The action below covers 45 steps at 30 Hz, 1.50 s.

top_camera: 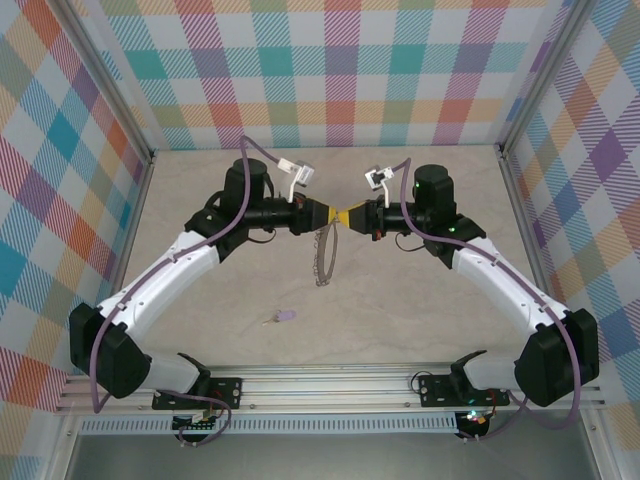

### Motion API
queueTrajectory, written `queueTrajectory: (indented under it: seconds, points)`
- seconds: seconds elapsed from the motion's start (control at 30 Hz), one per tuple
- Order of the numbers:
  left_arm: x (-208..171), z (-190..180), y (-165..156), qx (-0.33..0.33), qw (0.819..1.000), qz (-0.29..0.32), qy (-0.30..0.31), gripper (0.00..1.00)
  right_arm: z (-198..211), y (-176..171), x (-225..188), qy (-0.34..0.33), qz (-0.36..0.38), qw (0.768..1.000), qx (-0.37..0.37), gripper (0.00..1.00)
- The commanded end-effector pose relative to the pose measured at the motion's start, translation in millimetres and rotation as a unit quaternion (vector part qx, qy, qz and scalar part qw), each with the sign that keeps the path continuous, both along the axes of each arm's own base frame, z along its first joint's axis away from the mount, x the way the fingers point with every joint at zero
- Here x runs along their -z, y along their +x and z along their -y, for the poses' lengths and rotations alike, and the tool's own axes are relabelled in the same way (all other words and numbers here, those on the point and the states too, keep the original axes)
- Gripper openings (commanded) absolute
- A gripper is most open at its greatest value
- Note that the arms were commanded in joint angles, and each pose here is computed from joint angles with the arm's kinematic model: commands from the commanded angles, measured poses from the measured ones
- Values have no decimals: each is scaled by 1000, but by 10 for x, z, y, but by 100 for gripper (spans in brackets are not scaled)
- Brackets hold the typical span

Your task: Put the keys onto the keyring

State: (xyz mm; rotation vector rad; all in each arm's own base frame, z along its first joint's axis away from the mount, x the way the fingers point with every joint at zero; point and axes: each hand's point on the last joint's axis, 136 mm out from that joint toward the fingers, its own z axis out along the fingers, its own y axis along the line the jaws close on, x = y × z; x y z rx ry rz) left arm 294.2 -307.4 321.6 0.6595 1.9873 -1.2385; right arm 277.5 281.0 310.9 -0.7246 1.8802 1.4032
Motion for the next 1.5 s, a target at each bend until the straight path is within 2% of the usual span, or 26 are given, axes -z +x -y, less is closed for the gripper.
queueTrajectory:
  seconds: [0.0, 0.33, 0.73, 0.8, 1.13, 1.47]
  points:
    - [-204, 59, -3, 17, 999, 16, -30, 29, 7, -91, -240, 28, 35, 999, -19, 0]
    - [-242, 133, -41, 41, 998, 11, -50, 27, 10, -87, -223, 27, 32, 999, -15, 0]
    - [-161, 99, -273, 77, 996, 9, -46, 11, 21, -18, -188, 19, 31, 999, -1, 0]
    - [-148, 94, -310, 85, 995, 9, -43, 12, 23, -11, -183, 18, 30, 999, 0, 0]
    - [-97, 81, -415, 111, 993, 3, -28, 27, 39, -16, -167, 15, 28, 999, -4, 0]
    - [26, 80, -400, 111, 994, -5, -14, 25, 39, -94, -208, 25, 26, 999, -35, 0]
